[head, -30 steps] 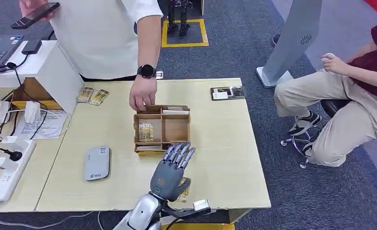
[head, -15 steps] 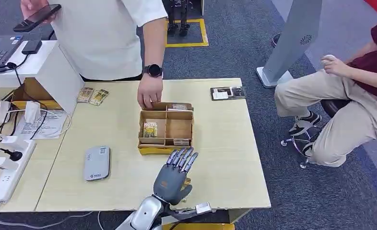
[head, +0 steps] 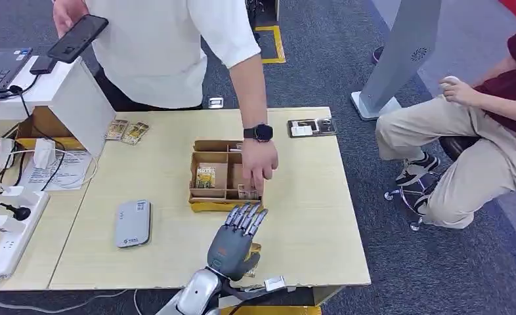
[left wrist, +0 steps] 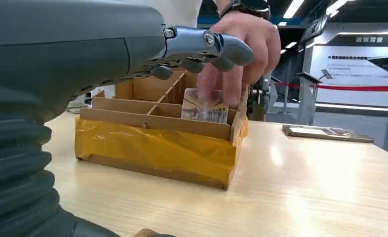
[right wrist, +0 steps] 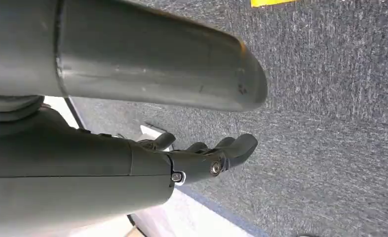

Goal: Pass the card to the sensor for recognition and then transmit it.

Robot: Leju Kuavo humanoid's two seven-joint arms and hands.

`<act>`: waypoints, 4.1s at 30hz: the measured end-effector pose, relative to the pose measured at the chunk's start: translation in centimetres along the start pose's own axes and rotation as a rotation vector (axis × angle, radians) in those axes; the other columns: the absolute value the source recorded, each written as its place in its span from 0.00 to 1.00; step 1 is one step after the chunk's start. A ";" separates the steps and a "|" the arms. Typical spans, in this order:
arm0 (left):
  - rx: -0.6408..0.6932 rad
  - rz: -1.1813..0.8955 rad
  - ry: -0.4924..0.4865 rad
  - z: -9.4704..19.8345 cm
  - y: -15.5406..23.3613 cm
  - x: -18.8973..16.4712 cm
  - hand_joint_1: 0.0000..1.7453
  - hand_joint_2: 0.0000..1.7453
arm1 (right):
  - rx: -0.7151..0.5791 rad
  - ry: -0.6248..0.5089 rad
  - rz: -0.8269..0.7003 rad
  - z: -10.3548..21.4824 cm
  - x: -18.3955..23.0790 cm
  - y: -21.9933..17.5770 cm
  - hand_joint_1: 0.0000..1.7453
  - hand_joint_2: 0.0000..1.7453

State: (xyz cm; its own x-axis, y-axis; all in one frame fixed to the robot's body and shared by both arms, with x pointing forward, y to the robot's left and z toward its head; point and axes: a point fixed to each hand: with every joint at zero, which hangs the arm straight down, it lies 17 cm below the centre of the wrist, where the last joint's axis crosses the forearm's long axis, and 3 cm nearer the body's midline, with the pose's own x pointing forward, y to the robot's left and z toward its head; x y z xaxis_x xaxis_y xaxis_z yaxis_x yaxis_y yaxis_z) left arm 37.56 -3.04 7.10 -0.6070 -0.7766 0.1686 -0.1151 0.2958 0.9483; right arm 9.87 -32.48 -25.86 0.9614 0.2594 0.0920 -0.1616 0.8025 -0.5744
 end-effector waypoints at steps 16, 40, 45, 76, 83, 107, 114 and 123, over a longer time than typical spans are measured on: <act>-0.002 0.007 0.009 0.1 -0.1 -0.3 0.00 1.00 | -0.001 0.003 -0.003 0.0 -0.1 0.0 0.00 0.00; -0.004 0.007 0.012 0.2 -0.1 -0.5 0.00 1.00 | -0.003 0.005 -0.003 -0.1 -0.2 -0.1 0.00 0.00; -0.004 0.007 0.014 0.2 -0.1 -0.5 0.00 1.00 | -0.003 0.005 -0.003 -0.1 -0.3 -0.2 0.00 0.00; -0.019 0.010 0.017 0.9 -0.7 -0.5 0.00 1.00 | -0.004 0.008 -0.002 -0.1 -0.4 -0.2 0.00 0.00; -0.009 0.012 0.008 0.9 -0.4 -0.2 0.00 1.00 | -0.005 0.008 -0.002 -0.1 -0.5 -0.2 0.00 0.00; 0.270 0.039 -0.004 -1.1 9.7 -0.7 0.00 1.00 | -0.014 0.029 -0.021 -0.1 -1.1 -0.3 0.00 0.00; 0.352 0.037 0.019 -1.2 12.7 -2.2 0.00 1.00 | -0.014 0.031 -0.022 -0.1 -1.2 -0.3 0.00 0.00; 0.375 0.034 0.033 -0.9 13.6 -2.9 0.00 1.00 | -0.014 0.039 -0.027 -0.1 -1.3 -0.3 0.00 0.00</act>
State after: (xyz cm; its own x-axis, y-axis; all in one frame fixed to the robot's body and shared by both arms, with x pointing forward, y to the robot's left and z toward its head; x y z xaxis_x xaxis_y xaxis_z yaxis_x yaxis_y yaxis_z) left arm 38.49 2.68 19.73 -0.5905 -0.7785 0.2126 -0.3787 0.5000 0.7789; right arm 8.69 -33.09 -25.90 0.9733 0.2167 0.0756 -0.1330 0.8009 -0.5839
